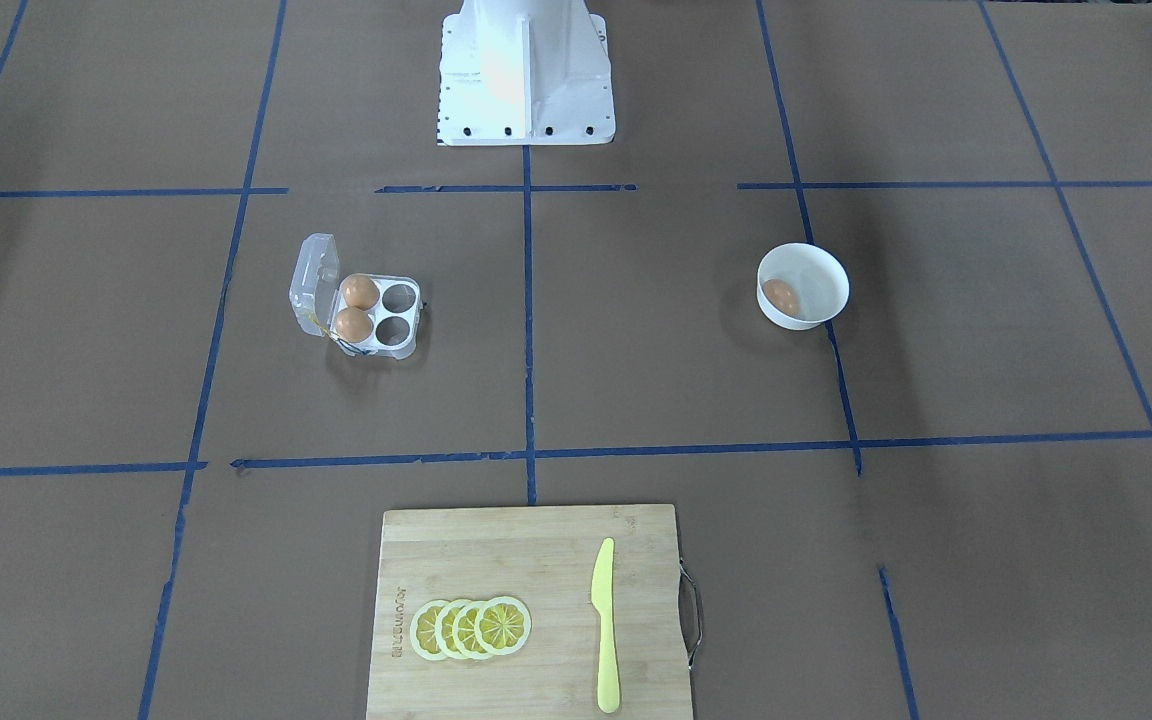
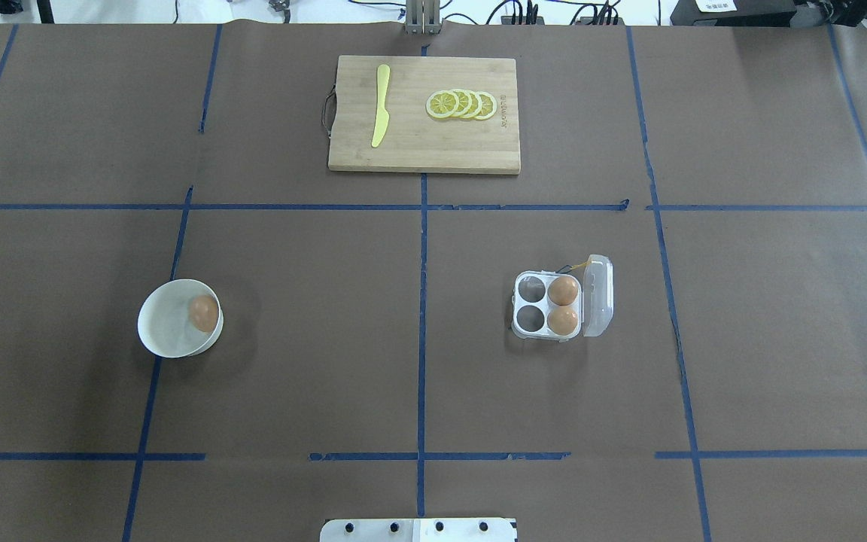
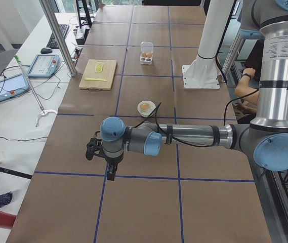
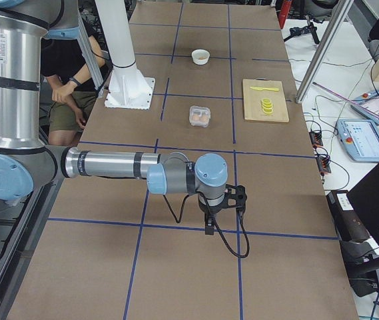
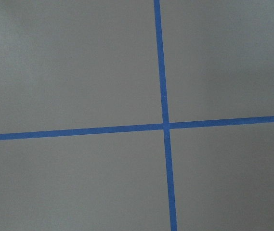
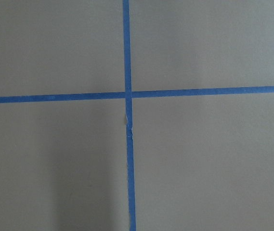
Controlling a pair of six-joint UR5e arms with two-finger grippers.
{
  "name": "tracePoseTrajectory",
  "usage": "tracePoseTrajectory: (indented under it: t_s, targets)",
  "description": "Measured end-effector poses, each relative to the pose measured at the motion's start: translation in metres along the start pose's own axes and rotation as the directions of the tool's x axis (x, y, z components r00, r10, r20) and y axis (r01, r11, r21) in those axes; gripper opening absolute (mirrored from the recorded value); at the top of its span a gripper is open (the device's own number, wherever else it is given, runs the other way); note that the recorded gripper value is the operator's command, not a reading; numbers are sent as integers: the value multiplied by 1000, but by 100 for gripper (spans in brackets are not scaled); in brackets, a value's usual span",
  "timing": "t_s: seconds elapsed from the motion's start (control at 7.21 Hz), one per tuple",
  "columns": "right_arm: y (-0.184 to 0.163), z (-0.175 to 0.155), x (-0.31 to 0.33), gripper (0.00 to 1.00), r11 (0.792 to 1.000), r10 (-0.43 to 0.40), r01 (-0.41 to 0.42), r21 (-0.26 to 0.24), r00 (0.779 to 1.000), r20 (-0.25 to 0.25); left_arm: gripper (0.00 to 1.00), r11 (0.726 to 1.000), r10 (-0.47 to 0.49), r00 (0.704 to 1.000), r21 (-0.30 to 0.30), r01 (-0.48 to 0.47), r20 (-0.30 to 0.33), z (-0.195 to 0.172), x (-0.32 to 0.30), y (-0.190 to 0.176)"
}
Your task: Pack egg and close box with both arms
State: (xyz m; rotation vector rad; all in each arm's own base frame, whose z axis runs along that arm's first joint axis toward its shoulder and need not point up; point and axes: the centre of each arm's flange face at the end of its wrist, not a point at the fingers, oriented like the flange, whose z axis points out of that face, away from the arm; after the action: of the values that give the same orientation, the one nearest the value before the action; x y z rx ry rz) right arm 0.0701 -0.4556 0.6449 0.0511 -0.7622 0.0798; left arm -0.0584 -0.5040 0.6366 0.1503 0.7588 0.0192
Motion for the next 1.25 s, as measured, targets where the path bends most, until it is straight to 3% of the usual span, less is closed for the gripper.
tracePoseTrajectory:
  t_s: [0.42,0.69,0.83,0.97,1.25]
  targets:
    - [-2,-3,-4,100,1000,-5,5,5,1000,10,100,999,30,1000,32,-30,-4,-8,10,-4]
    - [-5,-9,-11,100,1000,-17,16,16,1000,18,100,988,122,992,95,-120,-12,-14,38,-14]
    - [-10,-13,-18,100,999,-30,29,26,999,18,100,978,170,985,128,-166,-26,-16,70,-19]
    - [-15,-17,-24,100,998,-44,43,36,999,20,100,978,162,985,142,-152,-62,-15,121,-22]
    - [-14,-17,-26,100,998,-43,42,37,999,31,99,995,48,983,99,-31,-178,-9,253,-7]
